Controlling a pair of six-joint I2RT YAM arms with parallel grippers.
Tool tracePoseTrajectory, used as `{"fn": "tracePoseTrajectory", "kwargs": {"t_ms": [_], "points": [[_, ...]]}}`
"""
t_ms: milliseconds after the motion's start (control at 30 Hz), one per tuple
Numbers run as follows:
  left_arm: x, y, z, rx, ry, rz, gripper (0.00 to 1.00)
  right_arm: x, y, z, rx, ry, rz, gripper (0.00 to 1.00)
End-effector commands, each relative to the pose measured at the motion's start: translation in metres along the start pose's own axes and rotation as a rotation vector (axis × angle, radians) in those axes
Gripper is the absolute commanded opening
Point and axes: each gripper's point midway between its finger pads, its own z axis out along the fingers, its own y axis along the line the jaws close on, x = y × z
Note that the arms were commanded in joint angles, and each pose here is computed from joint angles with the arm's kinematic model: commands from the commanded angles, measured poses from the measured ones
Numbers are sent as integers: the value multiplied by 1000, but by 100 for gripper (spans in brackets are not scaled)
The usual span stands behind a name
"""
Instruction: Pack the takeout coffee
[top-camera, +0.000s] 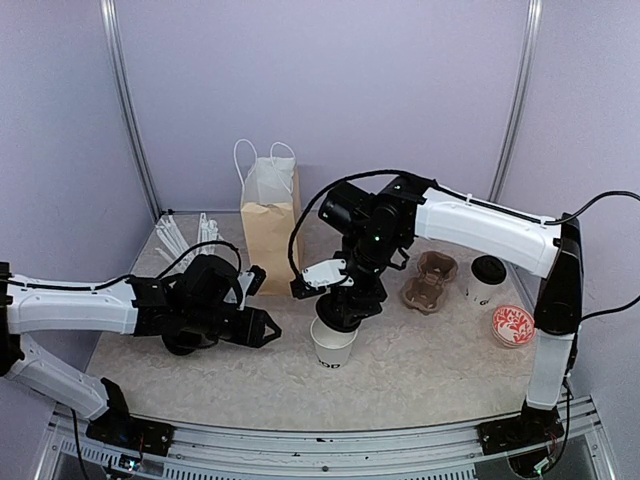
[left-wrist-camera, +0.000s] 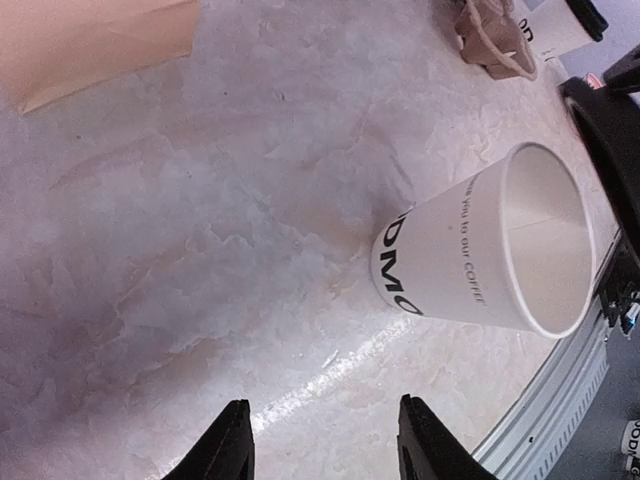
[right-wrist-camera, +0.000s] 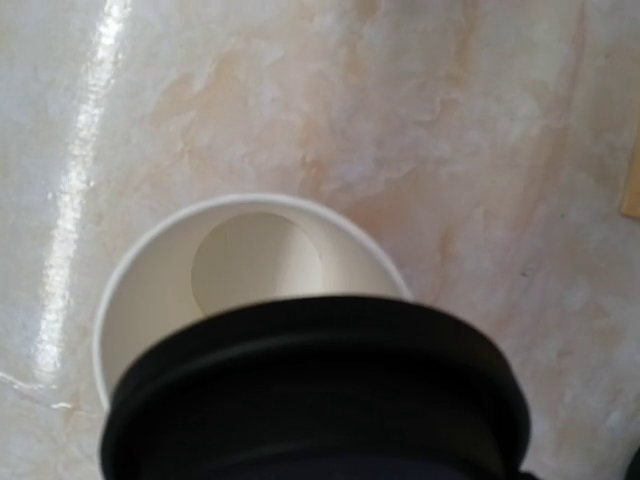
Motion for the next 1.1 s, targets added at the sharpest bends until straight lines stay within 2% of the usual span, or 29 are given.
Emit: {"fn": "tracePoseTrajectory", "kwargs": {"t_ms": [0,300,767,1067], "points": [[0,-13,27,83,-27,-42,48,-4,10,6,-39,30,-36,72],[15,-34,64,176,24,-29,46,-4,17,12,-61,46,-54,72],[17,-41,80,238,30,-44,45,-7,22,22,-87,52,-57,73],[15,-37,76,229,21,-47,45,-10,26,27,-103,53,-63,75]]}}
